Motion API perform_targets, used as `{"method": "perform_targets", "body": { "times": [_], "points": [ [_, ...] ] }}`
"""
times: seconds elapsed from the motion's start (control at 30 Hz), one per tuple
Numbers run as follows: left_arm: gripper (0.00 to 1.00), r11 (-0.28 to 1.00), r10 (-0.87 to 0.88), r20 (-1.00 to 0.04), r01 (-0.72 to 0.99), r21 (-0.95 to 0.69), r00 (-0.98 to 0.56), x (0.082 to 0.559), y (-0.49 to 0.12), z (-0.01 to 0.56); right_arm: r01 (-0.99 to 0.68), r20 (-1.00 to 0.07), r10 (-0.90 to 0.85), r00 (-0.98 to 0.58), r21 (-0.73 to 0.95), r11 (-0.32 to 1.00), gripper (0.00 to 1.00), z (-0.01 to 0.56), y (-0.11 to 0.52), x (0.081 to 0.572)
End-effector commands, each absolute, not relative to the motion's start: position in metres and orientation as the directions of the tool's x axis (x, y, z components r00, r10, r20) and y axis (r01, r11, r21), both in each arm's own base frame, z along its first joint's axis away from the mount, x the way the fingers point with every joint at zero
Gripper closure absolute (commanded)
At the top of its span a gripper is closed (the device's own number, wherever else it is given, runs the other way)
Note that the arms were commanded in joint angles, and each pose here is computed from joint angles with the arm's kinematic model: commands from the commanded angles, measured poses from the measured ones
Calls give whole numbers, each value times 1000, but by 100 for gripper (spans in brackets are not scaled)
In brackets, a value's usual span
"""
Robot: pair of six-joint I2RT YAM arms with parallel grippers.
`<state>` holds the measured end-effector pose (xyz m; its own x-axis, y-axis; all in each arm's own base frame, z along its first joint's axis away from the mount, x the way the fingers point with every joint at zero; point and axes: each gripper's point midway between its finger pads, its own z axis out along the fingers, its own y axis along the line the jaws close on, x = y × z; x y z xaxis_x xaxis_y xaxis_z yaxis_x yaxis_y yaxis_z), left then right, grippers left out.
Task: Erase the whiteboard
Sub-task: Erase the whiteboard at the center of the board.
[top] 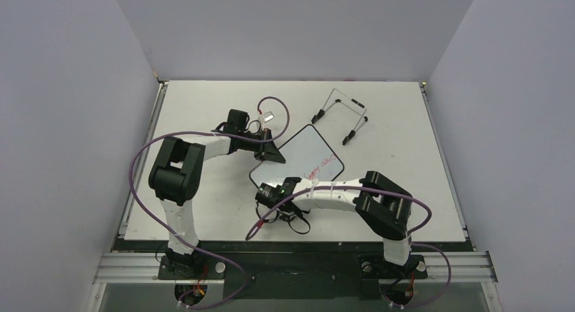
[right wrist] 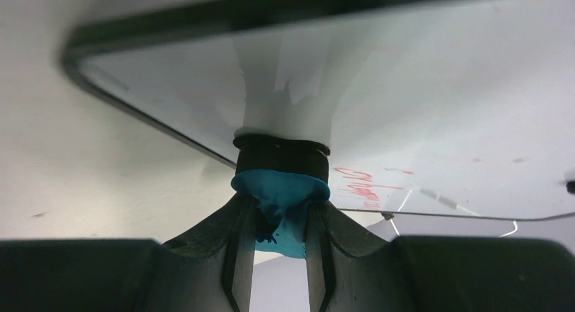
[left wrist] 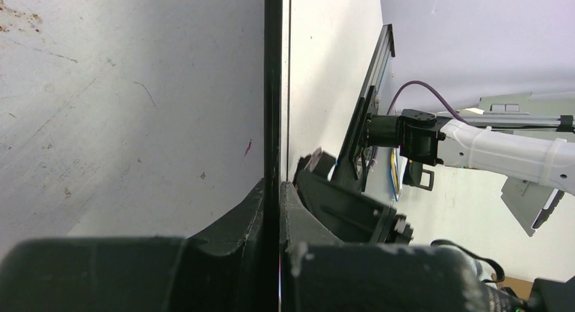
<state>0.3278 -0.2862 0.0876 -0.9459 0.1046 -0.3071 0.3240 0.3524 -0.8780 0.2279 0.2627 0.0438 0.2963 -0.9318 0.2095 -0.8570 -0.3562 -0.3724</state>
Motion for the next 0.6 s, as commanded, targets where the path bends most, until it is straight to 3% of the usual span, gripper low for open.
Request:
{"method": "perform_targets", "body": {
  "times": [0.0, 0.27, 0.4, 0.57],
  "points": [
    [100, 323, 136, -368, 392, -861, -920, 328, -293, 99, -868, 125, -930, 346, -332, -368, 100, 29, 285, 214],
    [100, 321, 136, -370, 394, -861, -919, 327, -293, 98, -890, -12, -994, 112, -445, -95, 100, 63, 279, 282],
    [100, 321, 136, -371, 395, -861, -919, 328, -293, 98, -906, 13, -987, 160, -395, -152, 100, 50, 272, 265],
    [100, 323, 134, -374, 398, -859, -917, 328, -293, 100, -887, 73, -942, 328, -318, -334, 100, 26, 274, 212]
  ]
}}
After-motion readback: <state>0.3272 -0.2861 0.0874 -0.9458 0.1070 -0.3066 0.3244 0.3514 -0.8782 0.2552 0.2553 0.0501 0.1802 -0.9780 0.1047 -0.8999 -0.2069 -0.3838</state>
